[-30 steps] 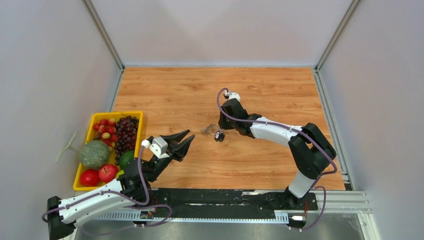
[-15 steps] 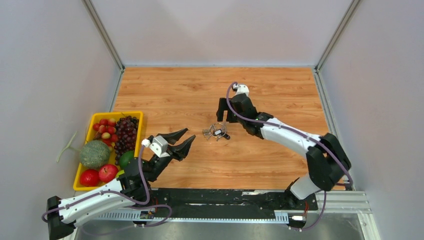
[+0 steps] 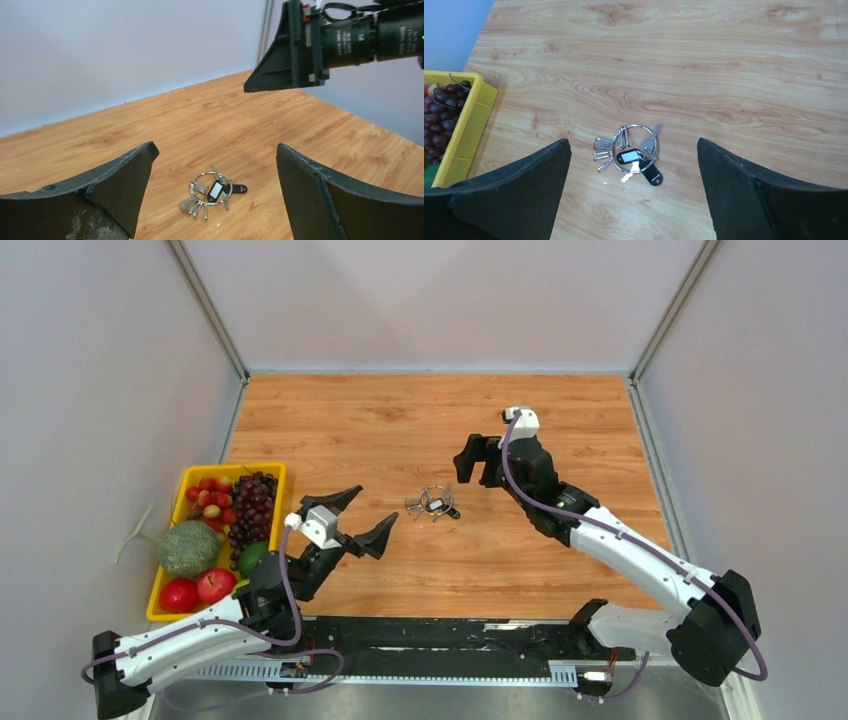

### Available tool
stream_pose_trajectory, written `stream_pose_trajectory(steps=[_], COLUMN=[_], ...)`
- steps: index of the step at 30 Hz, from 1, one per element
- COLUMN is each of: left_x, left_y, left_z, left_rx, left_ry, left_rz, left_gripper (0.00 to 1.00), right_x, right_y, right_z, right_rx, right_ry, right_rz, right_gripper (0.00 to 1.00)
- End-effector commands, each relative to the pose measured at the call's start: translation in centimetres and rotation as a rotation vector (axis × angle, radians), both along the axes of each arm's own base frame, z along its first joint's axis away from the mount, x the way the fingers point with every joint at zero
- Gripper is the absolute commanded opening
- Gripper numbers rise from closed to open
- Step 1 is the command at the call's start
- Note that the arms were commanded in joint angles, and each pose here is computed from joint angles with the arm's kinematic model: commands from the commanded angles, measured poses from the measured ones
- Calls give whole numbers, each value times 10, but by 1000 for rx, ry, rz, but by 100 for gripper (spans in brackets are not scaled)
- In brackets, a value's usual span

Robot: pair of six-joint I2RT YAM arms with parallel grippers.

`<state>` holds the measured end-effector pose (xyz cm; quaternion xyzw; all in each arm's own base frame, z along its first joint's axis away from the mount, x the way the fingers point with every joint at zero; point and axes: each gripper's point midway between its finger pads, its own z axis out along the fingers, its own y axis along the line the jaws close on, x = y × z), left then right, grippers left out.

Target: Put the keys on the keyring

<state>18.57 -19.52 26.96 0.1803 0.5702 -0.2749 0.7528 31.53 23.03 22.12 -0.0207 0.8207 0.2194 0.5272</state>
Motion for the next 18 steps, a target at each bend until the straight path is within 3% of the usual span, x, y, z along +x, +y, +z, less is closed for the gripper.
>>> stream_pose_trajectory(steps=[1,6,12,18], left_x=[7,15,25,19], left_y=[2,1,6,15], left_z=[14,29,36,48], left_rx=[-13,-52,44,75], left_ry=[18,131,281,293], left_rz=[43,84,181,176], left_gripper=[100,100,100,100], right_x=[-2,-7,-28,-44], right_y=[-13,-34,-45,-44], right_z=[21,30,58,68], right_rx=[-21,-106,-171,-268], right_ry=[-48,-95,-208,-265], right_rz=[-40,-196,-309,-340], right_gripper=[100,100,100,100])
